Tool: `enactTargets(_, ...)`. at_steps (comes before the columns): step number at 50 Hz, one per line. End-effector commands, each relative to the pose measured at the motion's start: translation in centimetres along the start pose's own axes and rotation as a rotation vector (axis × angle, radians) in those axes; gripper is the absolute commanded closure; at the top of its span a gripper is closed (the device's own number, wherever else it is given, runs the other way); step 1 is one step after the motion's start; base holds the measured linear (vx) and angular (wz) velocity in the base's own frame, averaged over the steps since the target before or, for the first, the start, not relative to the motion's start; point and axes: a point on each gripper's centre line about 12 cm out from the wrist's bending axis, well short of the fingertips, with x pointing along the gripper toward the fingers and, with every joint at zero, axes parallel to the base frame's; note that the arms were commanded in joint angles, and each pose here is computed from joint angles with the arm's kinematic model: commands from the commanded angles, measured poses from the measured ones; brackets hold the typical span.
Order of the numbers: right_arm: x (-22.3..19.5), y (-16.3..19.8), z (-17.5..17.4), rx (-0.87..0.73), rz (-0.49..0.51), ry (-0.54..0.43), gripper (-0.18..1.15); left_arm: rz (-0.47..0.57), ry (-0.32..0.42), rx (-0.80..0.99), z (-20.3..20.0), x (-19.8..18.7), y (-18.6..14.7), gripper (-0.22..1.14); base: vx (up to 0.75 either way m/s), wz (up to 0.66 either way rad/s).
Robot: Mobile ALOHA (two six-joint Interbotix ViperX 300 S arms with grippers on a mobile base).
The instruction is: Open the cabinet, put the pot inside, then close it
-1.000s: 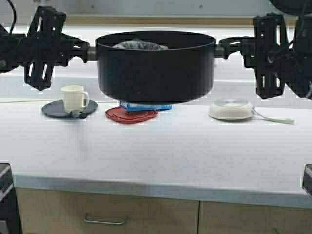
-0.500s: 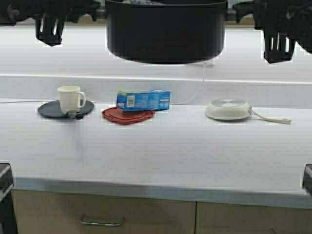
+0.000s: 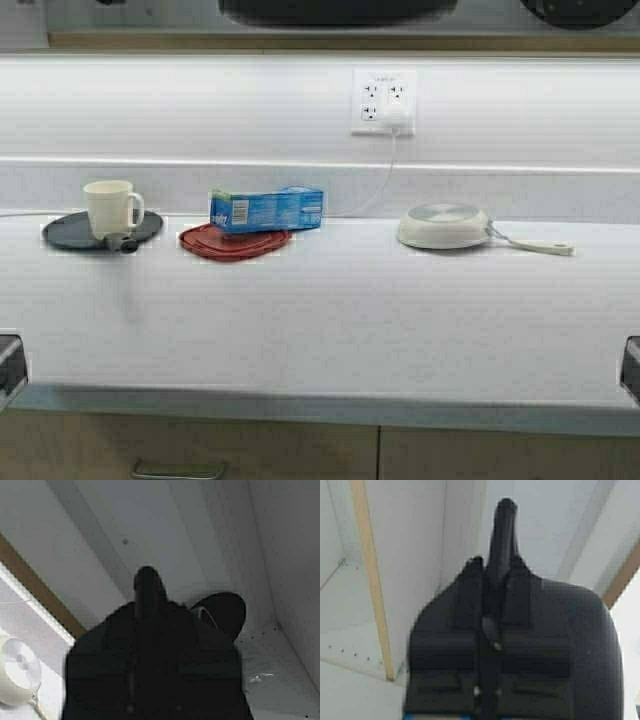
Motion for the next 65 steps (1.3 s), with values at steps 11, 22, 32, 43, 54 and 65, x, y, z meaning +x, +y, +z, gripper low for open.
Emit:
enactTargets(11, 3.5, 3.9, 1.6, -0.043, 0.030, -0.027, 0.90, -0.086, 0.050, 0.098, -0.7, 3.8, -4.9, 0.89, 0.09, -0.07)
enactTargets(22, 7.5, 4.6, 2.7, -0.071, -0.019, -0.025, 0.90, -0.089, 0.044, 0.098, -0.2, 7.2, -6.2, 0.89, 0.11, -0.04)
enactTargets(32, 10.9, 4.7, 3.3, -0.072, -0.028, -0.037, 0.90, -0.095, 0.036, 0.098, 0.0, 9.5, -6.7, 0.89, 0.13, 0.04)
enactTargets(43, 11.8, 3.9, 3.3, -0.078, -0.043, -0.038, 0.90, -0.070, 0.049, 0.097, -0.5, 11.6, -5.8, 0.89, 0.13, 0.06)
enactTargets(54, 11.9, 2.6, 2.9, -0.080, -0.083, -0.023, 0.90, -0.041, 0.060, 0.086, -1.2, 11.2, -4.3, 0.89, 0.13, -0.03)
enactTargets(65, 11.9, 0.4, 2.4, -0.084, -0.137, -0.005, 0.90, -0.009, 0.066, 0.069, -1.8, 10.7, -2.8, 0.89, 0.09, -0.04)
